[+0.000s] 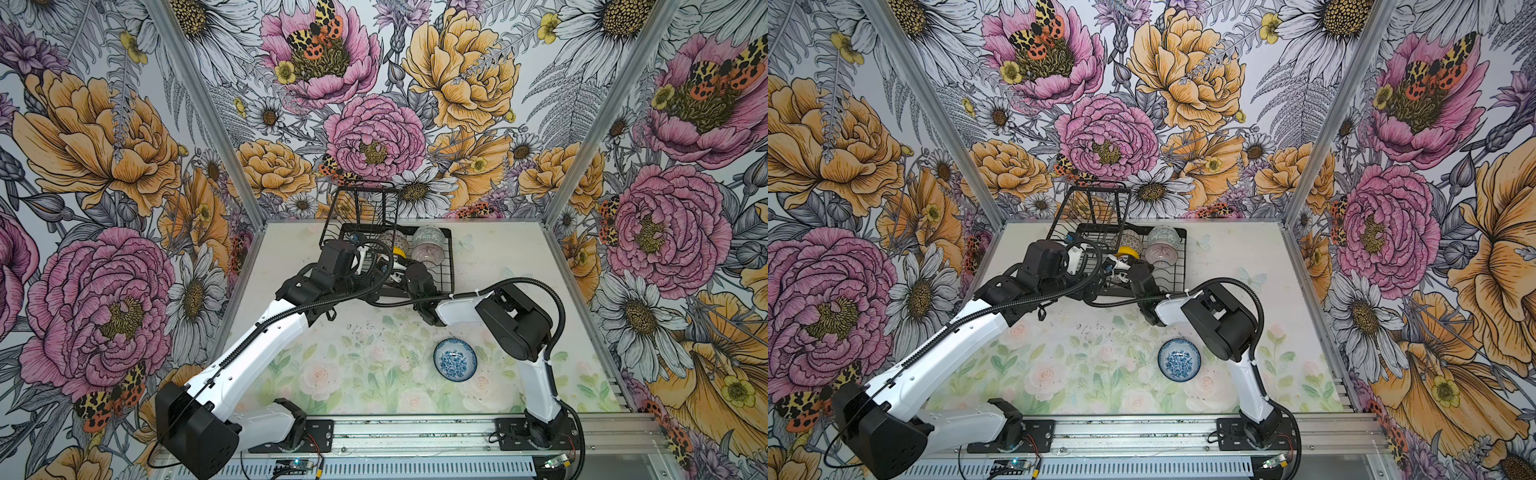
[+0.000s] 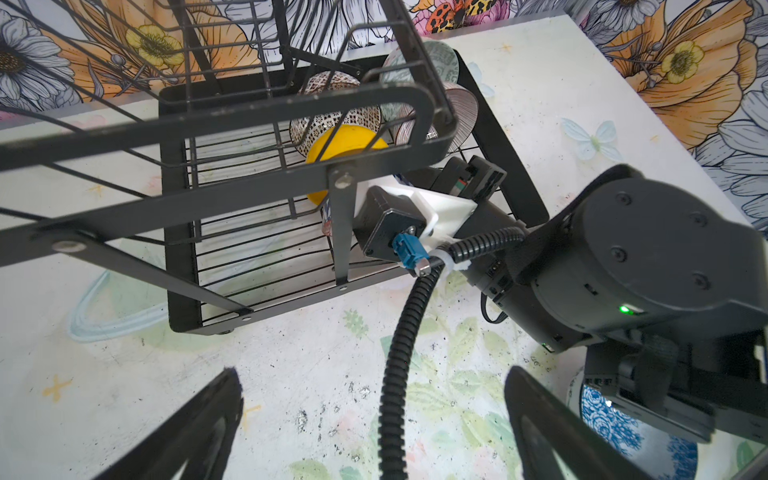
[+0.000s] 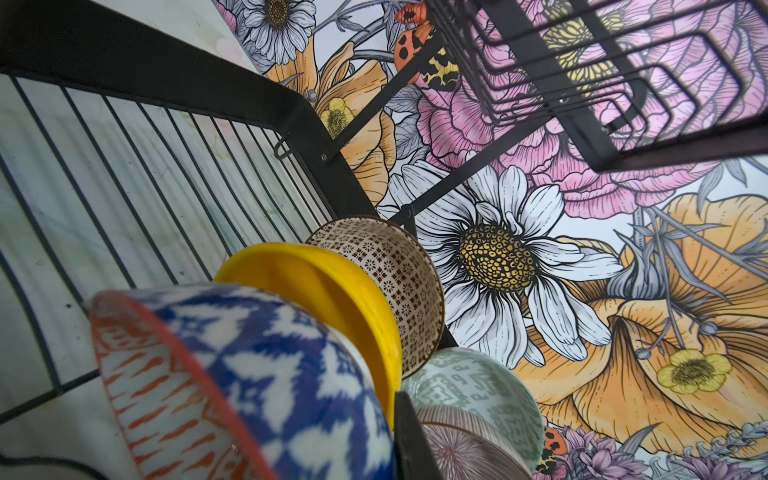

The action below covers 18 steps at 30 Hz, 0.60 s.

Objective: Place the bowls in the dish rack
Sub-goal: 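Lower the orange-and-blue bowl into the rack slot beside the yellow bowl with the right gripper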

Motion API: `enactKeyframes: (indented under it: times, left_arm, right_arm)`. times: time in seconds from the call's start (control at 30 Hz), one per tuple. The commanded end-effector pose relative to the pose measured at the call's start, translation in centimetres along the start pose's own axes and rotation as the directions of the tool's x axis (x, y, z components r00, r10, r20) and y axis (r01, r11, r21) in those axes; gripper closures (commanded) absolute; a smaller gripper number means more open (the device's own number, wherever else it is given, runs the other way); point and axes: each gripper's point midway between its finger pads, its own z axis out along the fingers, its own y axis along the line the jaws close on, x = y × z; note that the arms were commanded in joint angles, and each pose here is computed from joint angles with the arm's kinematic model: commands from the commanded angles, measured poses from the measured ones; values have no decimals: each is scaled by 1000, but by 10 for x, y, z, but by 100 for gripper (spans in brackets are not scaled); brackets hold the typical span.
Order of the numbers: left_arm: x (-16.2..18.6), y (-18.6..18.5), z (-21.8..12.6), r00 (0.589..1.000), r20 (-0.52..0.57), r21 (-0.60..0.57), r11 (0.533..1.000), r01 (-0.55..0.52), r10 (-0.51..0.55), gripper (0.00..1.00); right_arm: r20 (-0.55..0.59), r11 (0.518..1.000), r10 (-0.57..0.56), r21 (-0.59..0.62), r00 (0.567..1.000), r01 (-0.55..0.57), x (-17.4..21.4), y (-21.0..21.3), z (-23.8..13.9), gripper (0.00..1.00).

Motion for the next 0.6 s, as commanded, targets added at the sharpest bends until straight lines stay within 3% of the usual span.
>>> enactKeyframes:
  times: [0.0,0.37,0.57]
  left_arm:
    - [-1,-3,1,1000,-6,23,1000,6,-6,1]
    - [-2,-4,0,1000,-1,27,1000,5,-4,1]
    - [-2,-4,0,1000,-2,27,1000,5,-4,1]
  right_arm:
    - [-15,996,-4,-92,1000,3,9,27,0,100]
    - [-16,988,5,-155,1000,-7,8,33,-11,99]
    - [-27,982,10,-187,1000,-14,10,36,-16,93]
